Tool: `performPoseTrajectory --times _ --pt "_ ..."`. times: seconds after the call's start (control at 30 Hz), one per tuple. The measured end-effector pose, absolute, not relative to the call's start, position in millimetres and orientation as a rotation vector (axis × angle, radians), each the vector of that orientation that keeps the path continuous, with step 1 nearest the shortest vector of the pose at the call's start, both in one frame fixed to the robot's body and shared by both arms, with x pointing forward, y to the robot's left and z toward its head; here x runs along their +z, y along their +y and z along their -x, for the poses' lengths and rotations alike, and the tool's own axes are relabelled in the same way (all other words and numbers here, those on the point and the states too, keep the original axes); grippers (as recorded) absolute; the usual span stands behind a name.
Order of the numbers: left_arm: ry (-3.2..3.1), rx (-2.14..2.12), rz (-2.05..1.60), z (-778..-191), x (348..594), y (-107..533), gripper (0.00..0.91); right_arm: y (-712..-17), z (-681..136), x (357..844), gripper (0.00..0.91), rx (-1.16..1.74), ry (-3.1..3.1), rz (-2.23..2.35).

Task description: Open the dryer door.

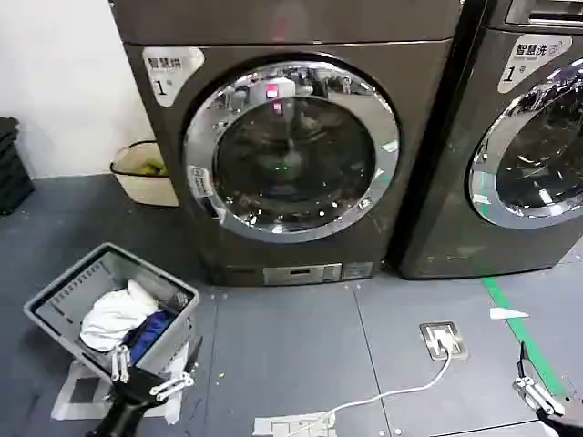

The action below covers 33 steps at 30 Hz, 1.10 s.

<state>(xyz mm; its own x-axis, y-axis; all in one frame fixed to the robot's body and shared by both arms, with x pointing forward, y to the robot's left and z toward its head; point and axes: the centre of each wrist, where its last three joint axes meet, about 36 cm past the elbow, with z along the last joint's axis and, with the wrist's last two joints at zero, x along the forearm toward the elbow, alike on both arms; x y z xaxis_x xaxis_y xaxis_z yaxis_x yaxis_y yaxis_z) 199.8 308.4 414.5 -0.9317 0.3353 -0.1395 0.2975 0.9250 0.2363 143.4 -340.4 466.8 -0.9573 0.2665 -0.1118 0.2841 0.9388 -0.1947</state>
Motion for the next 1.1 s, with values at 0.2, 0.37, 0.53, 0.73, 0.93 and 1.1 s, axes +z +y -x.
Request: performPoseTrajectory --times 0.2,0.37,0.53,0.73,0.93,1.1 --pt "2.901 0.319 -0.488 -200.8 415.0 307.2 0.907 -348.0 -158.4 470.1 0.907 -0.291 3.064 -0.326" --pt "2.894 0.324 -0.494 -200.9 417.2 306.2 0.907 -351.8 -174.1 472.1 0.907 -0.274 3.093 -0.159" --pt "2.89 0.332 -0.499 -200.3 419.0 304.7 0.907 -356.1 -196.3 474.0 0.907 -0.279 3.079 0.026" --pt "2.888 0.34 -0.503 -198.7 419.6 304.1 0.907 -358.3 -225.9 476.7 0.907 -0.242 3.048 0.176" --pt "2.882 0.348 -0.508 -198.7 421.4 303.6 0.907 -362.2 -256.5 478.9 0.907 -0.212 3.012 0.315" --pt "2.878 0.35 -0.515 -198.8 422.0 301.2 0.907 -366.2 -284.3 479.2 0.907 -0.179 3.008 0.436"
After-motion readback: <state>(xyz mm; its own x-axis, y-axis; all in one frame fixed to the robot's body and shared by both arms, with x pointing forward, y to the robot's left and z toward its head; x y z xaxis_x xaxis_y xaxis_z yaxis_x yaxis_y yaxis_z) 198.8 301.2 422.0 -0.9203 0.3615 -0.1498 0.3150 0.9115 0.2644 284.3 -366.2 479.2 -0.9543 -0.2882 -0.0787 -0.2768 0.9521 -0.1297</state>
